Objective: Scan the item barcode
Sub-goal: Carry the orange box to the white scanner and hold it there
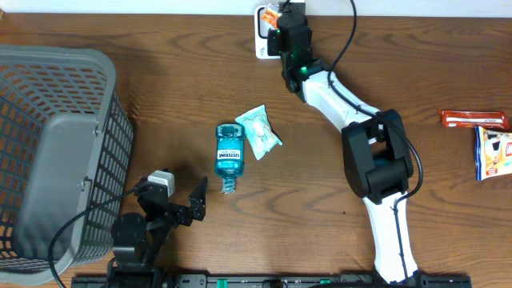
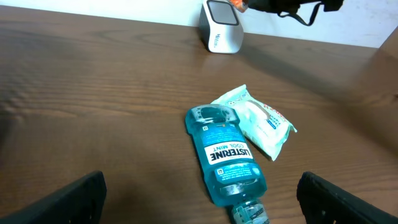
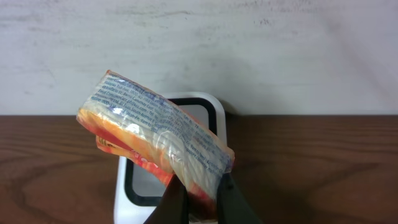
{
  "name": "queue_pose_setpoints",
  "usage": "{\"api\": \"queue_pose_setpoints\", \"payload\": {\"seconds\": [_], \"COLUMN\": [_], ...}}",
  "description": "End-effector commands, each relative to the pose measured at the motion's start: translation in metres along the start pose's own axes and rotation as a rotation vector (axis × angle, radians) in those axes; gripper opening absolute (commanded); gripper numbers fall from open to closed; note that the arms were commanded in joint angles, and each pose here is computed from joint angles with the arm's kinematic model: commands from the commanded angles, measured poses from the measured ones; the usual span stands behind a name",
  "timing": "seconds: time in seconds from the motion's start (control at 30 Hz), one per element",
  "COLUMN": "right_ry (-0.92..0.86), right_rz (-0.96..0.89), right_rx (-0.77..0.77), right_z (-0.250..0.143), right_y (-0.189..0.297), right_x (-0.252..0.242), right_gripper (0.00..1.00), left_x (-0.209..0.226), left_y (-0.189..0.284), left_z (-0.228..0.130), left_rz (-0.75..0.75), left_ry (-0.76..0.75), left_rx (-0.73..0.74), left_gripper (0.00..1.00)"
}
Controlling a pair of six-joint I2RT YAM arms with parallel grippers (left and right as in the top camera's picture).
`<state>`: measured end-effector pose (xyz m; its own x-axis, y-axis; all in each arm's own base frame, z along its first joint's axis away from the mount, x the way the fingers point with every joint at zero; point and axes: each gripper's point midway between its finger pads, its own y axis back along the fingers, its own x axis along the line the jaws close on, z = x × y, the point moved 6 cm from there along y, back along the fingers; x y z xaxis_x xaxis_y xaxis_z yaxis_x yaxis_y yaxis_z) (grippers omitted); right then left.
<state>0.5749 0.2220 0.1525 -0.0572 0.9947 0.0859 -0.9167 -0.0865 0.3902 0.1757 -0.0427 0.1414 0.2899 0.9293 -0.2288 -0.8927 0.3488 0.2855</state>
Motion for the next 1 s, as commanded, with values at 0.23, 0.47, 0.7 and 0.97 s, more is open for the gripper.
{"api": "queue_pose_setpoints", "payload": {"seconds": [0.23, 0.47, 0.7, 0.97], "right_ry": [0.058, 0.092, 0.071, 0.040], "right_rz": [-0.105, -0.100, -0.117, -0.296], "right_rx": [-0.065, -0.059, -0.084, -0.050], "right_z": [0.004, -0.012, -0.004, 0.047], "right_y": [-0.008, -0.018, -0.015, 0.028], "right_x": [-0.009, -0.008, -0.008, -0.044], "right_gripper": [0.01, 0.01, 0.01, 0.01], "left_x": [0.001, 0.001, 0.001, 0.001], "left_y": [-0.001, -0.001, -0.001, -0.001], "left_z": [-0.011, -0.011, -0.011, -0.011], "left_rz": [-0.004, -0.004, -0.004, -0.004], "left_ry": [0.012, 0.012, 0.012, 0.012], "left_rx": [0.041, 0.041, 0.041, 0.041], "left_gripper": [0.98, 0.98, 0.98, 0.98]}}
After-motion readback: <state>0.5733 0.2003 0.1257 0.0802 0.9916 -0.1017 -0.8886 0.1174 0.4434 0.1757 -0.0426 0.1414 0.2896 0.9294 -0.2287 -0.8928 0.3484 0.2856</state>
